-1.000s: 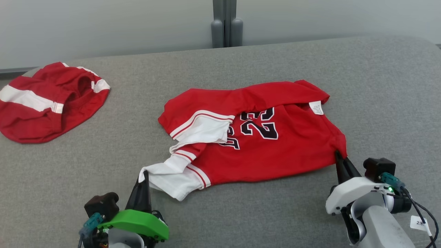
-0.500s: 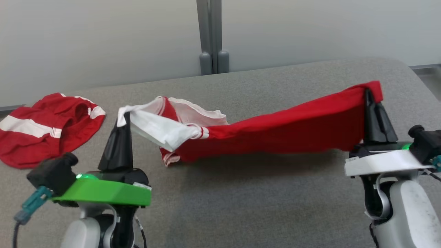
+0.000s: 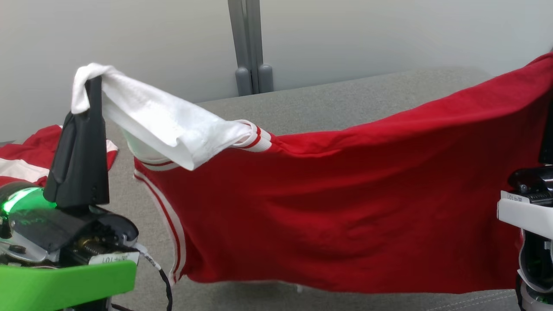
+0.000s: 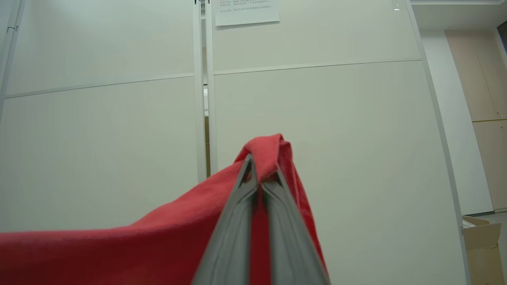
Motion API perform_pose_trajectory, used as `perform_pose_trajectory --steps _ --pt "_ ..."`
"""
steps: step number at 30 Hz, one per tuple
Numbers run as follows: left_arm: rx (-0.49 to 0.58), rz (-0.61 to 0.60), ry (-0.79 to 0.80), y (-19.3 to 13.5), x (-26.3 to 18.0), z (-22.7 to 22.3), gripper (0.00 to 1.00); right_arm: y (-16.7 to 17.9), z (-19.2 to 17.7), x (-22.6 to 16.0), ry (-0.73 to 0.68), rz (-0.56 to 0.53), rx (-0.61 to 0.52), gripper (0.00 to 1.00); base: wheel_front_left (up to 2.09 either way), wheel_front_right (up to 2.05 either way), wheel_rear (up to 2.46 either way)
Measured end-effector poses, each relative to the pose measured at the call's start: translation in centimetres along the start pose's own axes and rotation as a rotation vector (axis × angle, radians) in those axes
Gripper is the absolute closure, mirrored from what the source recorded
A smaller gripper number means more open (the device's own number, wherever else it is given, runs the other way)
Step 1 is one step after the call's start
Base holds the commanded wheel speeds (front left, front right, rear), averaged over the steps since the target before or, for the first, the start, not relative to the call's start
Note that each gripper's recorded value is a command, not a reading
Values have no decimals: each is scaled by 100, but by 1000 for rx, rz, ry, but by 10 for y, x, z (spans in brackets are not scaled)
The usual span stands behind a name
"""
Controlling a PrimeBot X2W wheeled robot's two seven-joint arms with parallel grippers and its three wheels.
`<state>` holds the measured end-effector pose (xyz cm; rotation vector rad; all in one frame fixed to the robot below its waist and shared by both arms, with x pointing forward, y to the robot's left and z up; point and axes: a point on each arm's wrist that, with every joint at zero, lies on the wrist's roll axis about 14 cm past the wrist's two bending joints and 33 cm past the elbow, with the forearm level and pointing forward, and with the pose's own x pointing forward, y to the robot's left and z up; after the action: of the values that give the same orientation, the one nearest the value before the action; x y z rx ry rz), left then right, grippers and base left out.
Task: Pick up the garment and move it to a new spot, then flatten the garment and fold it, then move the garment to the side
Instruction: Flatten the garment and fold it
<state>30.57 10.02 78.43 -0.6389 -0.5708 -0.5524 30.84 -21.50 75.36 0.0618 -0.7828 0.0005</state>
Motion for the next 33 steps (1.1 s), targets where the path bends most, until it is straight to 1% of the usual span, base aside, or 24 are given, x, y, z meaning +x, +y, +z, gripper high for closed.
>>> perform_pose_trajectory --steps 2,4,6,8,10,13,15,19,21,22,25,27,29,30,33 --pt "12 -10 14 1 6 -1 100 0 -3 0 21 2 -7 100 0 0 0" --pt "22 -10 32 6 15 -5 100 0 -16 1 69 1 -8 100 0 0 0" --pt "61 -3 69 18 25 -15 100 1 -36 3 128 5 -20 100 0 0 0" --pt "60 8 106 31 40 -30 100 7 -63 13 182 20 16 100 0 0 0" --pt "84 19 145 49 57 -44 100 15 -90 25 229 43 40 100 0 0 0" --pt "139 41 183 79 94 -63 100 33 -122 62 247 99 57 100 0 0 0" --pt "193 51 189 99 127 -71 100 43 -142 96 243 132 54 100 0 0 0" --pt "276 91 135 134 190 -68 100 56 -174 159 231 173 21 100 0 0 0" --pt "350 123 91 154 217 -66 100 56 -200 186 266 163 23 100 0 0 0" --pt "360 140 67 164 228 -65 100 53 -213 197 281 152 18 100 0 0 0" --pt "359 179 17 186 249 -74 100 45 -244 220 315 131 -47 100 0 0 0" --pt "328 191 20 200 252 -94 100 44 -265 228 330 129 -73 100 0 0 0" --pt "294 212 51 223 245 -123 100 44 -294 227 352 125 -77 100 0 0 0" --pt "294 219 61 233 240 -134 100 44 -309 222 369 128 -78 100 0 0 0" --pt "248 304 101 285 211 -174 100 46 -375 186 487 135 -62 100 0 0 0"
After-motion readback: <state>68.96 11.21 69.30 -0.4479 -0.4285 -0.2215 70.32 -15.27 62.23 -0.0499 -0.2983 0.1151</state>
